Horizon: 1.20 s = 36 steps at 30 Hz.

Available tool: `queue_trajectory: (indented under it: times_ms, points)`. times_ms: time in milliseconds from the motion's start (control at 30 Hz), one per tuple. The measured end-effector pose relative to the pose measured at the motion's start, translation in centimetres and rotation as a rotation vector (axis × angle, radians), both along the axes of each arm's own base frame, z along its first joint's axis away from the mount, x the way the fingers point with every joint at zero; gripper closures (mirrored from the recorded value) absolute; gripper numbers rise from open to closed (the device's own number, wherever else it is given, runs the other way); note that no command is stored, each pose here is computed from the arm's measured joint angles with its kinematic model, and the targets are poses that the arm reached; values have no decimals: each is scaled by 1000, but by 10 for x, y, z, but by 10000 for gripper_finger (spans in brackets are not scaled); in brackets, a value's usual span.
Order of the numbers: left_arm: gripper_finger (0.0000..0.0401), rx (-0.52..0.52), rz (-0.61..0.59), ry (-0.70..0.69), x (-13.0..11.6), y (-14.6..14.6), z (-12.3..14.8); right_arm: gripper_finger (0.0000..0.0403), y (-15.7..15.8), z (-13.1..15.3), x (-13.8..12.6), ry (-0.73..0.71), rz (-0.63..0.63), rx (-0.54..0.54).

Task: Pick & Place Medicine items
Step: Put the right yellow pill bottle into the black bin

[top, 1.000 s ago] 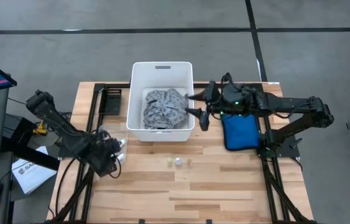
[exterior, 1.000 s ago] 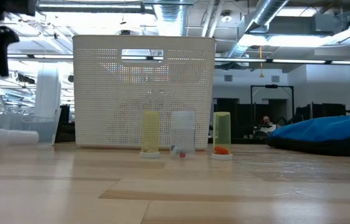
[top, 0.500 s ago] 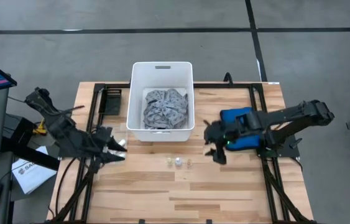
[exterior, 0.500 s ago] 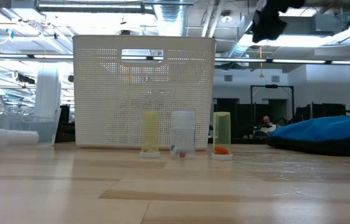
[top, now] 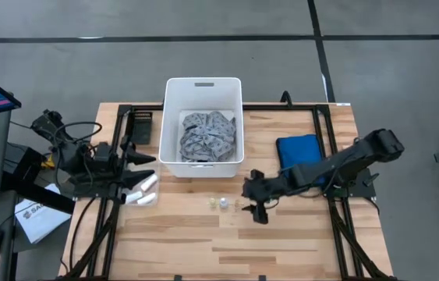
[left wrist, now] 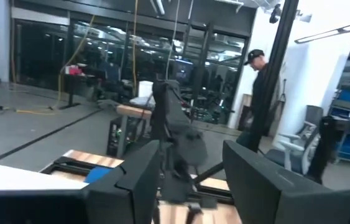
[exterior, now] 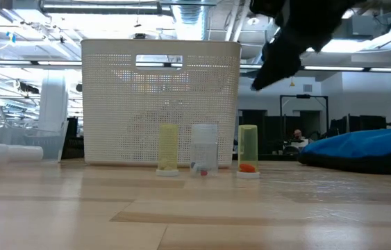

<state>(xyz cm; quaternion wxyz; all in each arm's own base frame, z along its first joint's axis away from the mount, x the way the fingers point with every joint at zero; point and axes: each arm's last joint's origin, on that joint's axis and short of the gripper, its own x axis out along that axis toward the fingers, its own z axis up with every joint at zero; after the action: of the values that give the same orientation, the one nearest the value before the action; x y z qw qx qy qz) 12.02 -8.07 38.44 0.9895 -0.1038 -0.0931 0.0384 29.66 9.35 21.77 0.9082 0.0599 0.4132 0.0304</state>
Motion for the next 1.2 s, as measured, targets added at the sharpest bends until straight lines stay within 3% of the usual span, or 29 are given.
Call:
queue_trajectory:
  times_ms: [200, 500, 967, 1200]
  points:
    - [234, 8, 31, 16, 3, -2, -2, 163, 10, -29, 13, 16, -25, -105]
    - [234, 0, 41, 17, 3, -2, -2, 168, 14, -52, 24, 35, -18, -120]
    - [234, -3, 40, 17, 4, -2, -2, 274, 9, -53, 26, 40, -23, -125]
    - [234, -4, 47, 18, 4, -2, -2, 299, 10, -53, 25, 52, -17, -123]
